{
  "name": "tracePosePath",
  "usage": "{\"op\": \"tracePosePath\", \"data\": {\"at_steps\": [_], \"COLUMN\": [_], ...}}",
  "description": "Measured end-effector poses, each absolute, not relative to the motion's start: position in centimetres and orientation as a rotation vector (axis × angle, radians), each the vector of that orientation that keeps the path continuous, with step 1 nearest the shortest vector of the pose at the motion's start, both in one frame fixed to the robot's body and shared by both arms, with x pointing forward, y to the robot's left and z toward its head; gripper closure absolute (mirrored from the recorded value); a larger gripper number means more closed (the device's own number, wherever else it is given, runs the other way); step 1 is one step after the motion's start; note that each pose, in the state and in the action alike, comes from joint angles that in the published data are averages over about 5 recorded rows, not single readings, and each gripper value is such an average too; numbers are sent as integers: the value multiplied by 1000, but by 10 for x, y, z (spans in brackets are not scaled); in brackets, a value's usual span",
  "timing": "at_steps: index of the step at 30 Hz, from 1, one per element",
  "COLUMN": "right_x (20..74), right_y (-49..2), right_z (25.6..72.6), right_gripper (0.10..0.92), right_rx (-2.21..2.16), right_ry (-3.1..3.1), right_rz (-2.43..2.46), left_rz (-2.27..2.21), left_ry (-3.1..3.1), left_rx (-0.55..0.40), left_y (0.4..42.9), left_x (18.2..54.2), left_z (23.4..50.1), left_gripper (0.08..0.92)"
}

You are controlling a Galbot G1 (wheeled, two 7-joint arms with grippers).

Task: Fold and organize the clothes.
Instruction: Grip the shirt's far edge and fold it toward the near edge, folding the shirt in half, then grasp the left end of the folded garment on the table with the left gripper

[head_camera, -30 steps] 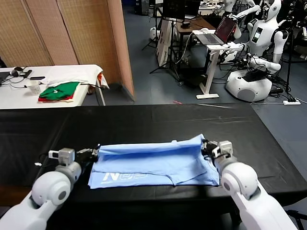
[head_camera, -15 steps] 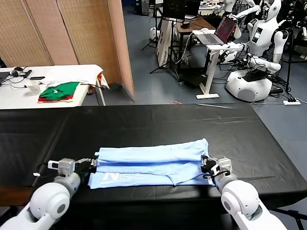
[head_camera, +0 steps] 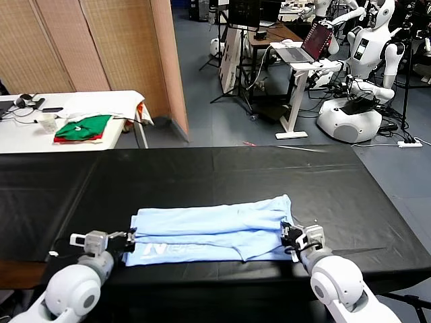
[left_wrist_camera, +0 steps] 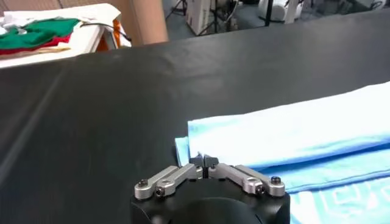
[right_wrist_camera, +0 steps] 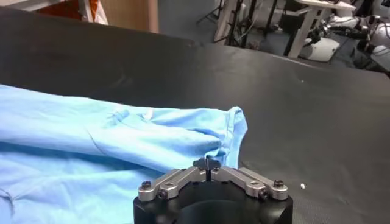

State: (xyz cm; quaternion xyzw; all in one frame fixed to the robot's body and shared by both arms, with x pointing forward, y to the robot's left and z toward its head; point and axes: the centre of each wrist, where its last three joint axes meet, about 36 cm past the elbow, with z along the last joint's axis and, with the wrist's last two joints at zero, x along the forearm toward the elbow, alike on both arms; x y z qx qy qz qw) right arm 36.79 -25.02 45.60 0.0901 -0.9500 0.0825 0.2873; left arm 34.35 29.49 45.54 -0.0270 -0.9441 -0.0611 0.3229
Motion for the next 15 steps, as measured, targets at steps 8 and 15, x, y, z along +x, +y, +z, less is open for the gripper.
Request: {"op": "tracePosePath", "data": {"at_steps": [8, 15], "right_x": [356, 367], "right_y": [-252, -254], "right_z": [479, 494], "right_gripper": [241, 117], "right_rx": [248, 205], "right_ry": [-2593, -2666], "right_rz": [217, 177], "left_rz": [-182, -159], "left_ry": [-2468, -2634], "left_rx": [22, 2], "left_y": [282, 281], "left_x": [333, 340], "left_z": [472, 486], "left_gripper": [212, 94]}}
